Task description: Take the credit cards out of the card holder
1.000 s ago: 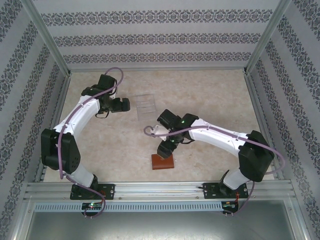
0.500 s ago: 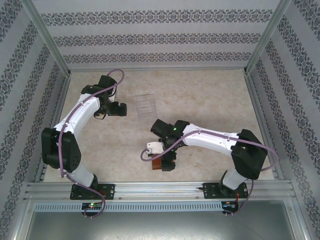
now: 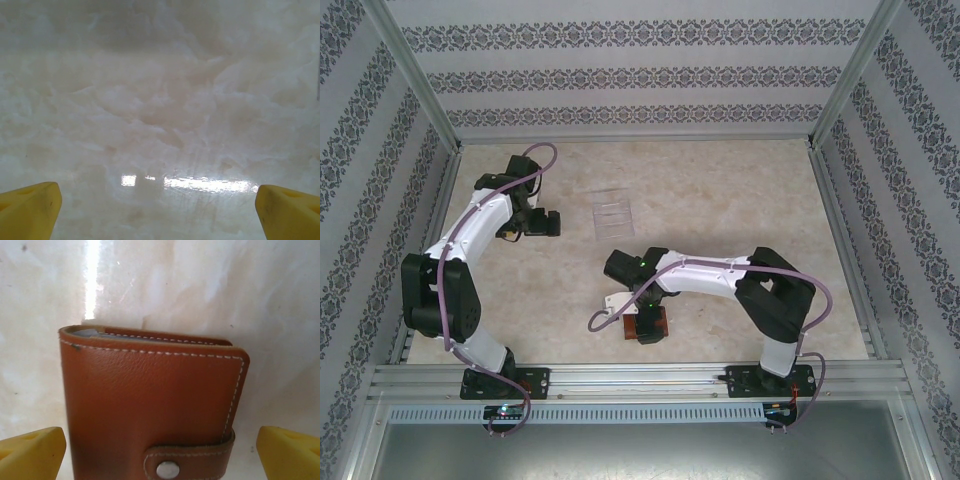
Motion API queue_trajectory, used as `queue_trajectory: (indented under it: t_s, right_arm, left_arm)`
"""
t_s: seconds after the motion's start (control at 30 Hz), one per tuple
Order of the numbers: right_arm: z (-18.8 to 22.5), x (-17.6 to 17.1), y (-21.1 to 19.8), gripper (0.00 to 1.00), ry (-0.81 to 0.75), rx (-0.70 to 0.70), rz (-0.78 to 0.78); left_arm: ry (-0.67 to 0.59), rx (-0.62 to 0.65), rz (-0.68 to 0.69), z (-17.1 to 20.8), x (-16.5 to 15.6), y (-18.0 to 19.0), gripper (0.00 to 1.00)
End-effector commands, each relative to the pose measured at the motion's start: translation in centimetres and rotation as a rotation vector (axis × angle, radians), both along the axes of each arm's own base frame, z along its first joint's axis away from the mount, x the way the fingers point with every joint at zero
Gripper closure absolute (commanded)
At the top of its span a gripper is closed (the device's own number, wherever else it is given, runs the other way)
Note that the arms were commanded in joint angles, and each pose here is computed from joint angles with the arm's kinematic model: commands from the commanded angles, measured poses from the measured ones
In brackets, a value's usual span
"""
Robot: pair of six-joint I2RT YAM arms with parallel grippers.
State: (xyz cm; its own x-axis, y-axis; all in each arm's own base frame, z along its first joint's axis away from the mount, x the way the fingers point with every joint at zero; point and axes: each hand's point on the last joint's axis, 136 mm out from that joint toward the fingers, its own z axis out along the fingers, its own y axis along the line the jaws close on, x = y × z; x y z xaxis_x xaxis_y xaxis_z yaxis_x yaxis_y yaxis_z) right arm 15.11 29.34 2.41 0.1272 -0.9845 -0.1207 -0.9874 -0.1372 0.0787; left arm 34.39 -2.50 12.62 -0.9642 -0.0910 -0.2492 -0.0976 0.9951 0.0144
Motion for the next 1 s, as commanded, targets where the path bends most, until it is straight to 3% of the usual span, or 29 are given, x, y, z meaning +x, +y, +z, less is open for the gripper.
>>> queue_trajectory:
  t_s: [0.0, 0.57, 0.77, 0.97]
  right_arm:
    - [-0.6, 0.0, 0.5, 0.04, -0.005, -0.013, 0.015]
    - [-0.6, 0.2, 1.3, 0.17, -0.008, 0.009, -0.122]
    - [1.2, 2.9, 2.2, 0.23, -0.024, 0.087, -0.398]
    - [2.4, 7.1, 1.7, 0.33, -0.030, 0.123, -0.865]
  left_arm:
    - [0.004, -0.012, 0.001, -0.2, 0.0, 0.3, 0.00]
    - [0.012, 0.011, 0.018, -0.5, 0.2, 0.8, 0.00]
    - [-0.047, 0.065, 0.060, 0.8, 0.6, 2.1, 0.00]
    - [-0.060, 0.059, 0.070, 1.2, 0.7, 2.4, 0.00]
